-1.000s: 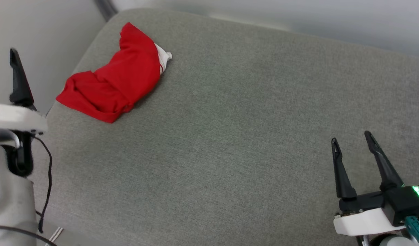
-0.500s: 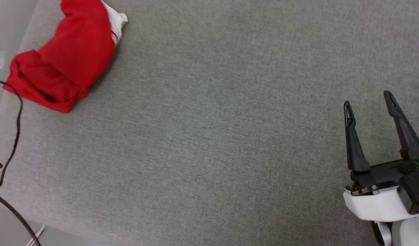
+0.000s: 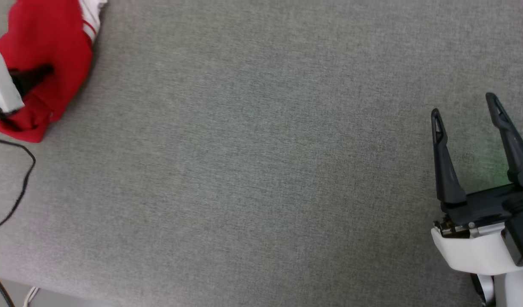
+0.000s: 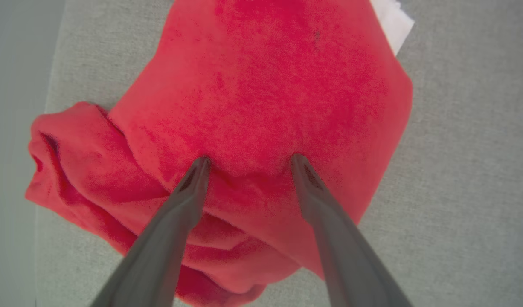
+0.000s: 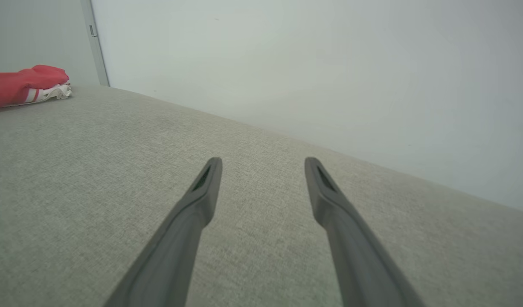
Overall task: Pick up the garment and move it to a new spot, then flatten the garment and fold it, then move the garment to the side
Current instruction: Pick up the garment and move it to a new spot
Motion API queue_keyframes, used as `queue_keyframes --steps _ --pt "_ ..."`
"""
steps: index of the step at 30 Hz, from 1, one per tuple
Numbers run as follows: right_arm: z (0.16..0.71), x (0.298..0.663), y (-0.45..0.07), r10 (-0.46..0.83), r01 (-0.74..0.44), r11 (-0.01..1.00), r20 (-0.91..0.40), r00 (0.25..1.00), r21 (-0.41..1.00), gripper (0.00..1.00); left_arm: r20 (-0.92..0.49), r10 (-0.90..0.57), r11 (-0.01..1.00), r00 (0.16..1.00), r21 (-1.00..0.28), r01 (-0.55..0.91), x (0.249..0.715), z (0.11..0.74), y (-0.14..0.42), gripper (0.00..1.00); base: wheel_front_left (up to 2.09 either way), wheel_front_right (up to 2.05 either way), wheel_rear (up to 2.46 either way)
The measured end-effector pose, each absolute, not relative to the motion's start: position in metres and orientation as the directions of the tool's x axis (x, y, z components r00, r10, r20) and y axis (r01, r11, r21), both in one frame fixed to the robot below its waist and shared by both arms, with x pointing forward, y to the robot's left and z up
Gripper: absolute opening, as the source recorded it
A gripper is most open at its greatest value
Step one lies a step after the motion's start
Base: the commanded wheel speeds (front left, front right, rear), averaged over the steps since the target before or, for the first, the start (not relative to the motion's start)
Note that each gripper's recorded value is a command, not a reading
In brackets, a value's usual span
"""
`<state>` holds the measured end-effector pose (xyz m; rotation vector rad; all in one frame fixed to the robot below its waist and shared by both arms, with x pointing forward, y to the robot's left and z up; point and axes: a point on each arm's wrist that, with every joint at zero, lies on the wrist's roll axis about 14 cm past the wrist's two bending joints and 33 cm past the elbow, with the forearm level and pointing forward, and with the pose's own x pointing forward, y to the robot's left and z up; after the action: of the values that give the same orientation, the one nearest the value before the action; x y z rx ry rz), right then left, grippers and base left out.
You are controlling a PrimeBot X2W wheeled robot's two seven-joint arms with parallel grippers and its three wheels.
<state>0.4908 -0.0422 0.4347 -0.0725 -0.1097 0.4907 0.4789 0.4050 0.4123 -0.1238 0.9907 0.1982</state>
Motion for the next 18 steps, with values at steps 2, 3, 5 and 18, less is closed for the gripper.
queue_keyframes --steps 2,3,5,18 --pt "0.431 0.493 -0.045 0.468 -0.460 0.882 0.083 0.880 -0.102 1.00 -0.875 0.091 0.976 0.475 -0.016 -0.217 0.474 0.394 0.400 1.00 0.00 0.00 0.00" --pt "0.430 0.495 -0.046 0.464 -0.456 0.884 0.084 0.882 -0.103 1.00 -0.882 0.076 0.974 0.465 -0.035 -0.225 0.474 0.387 0.396 1.00 0.00 0.00 0.00" --pt "0.427 0.496 -0.049 0.458 -0.450 0.887 0.078 0.885 -0.105 1.00 -0.901 0.060 0.974 0.430 -0.041 -0.221 0.473 0.376 0.392 1.00 0.00 0.00 0.00" --pt "0.442 0.496 -0.049 0.455 -0.443 0.889 0.107 0.884 -0.116 1.00 -0.883 0.102 0.991 0.459 0.051 -0.121 0.479 0.389 0.391 0.00 0.00 0.00 0.00"
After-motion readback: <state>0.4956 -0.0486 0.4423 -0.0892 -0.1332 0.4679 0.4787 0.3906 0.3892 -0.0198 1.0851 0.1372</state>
